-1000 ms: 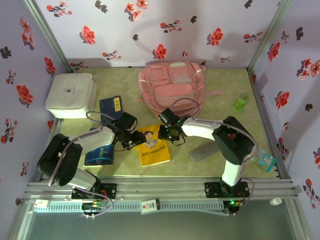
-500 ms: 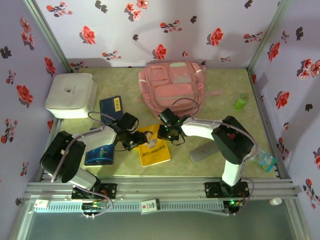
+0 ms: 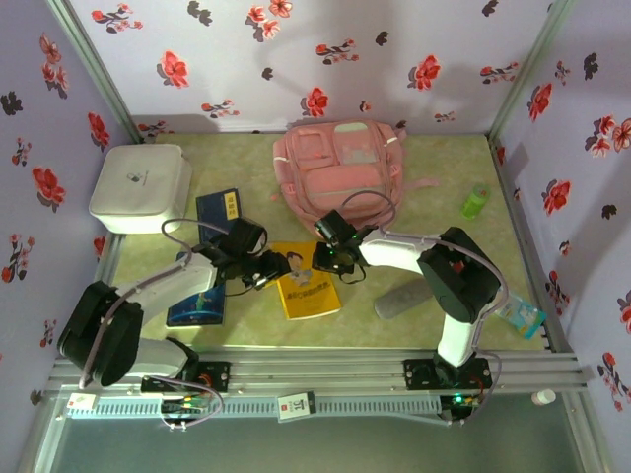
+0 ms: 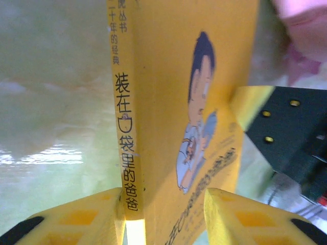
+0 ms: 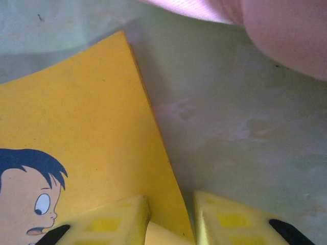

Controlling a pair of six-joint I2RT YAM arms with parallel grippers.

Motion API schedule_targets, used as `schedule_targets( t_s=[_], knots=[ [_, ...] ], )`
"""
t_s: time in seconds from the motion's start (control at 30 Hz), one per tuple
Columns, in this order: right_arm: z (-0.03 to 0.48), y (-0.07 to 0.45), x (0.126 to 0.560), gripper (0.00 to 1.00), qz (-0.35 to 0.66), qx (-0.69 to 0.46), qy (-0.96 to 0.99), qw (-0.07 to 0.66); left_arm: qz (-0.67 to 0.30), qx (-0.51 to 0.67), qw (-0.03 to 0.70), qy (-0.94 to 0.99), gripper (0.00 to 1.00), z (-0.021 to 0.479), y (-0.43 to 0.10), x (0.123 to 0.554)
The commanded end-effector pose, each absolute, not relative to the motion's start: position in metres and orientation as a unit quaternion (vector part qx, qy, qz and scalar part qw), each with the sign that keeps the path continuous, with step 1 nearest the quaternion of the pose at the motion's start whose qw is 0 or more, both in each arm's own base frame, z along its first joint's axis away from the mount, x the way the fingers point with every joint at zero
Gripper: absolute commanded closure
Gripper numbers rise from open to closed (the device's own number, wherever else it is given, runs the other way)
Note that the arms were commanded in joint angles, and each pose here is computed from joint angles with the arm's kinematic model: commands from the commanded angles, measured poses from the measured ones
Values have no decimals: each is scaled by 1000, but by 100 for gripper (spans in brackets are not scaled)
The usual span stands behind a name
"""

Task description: Pack books, pencil case, and school supplies into a backpack

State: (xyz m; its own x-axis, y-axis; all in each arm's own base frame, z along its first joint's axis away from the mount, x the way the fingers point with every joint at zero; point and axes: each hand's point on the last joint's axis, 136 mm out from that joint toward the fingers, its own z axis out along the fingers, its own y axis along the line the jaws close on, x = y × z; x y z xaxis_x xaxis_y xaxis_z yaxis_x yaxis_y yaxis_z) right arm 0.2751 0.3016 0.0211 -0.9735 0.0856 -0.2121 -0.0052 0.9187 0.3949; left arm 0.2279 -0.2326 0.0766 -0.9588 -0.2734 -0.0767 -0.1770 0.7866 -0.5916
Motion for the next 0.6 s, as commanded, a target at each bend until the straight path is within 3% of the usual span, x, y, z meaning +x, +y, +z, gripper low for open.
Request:
schedule_targets(
  t_s=[0.0,0.4,0.57],
  knots=[
    [-19,276,258,71,136,40,987,72,-377,-98,94,916,57,105,-259,234],
    [-23,277,255,72,149,52,985,69,-405,-93,87,906,60,86,-278,247],
    [-6,276,265,71,164,59,980,92,-396,-94,102,908,77,89,-272,251]
  ],
)
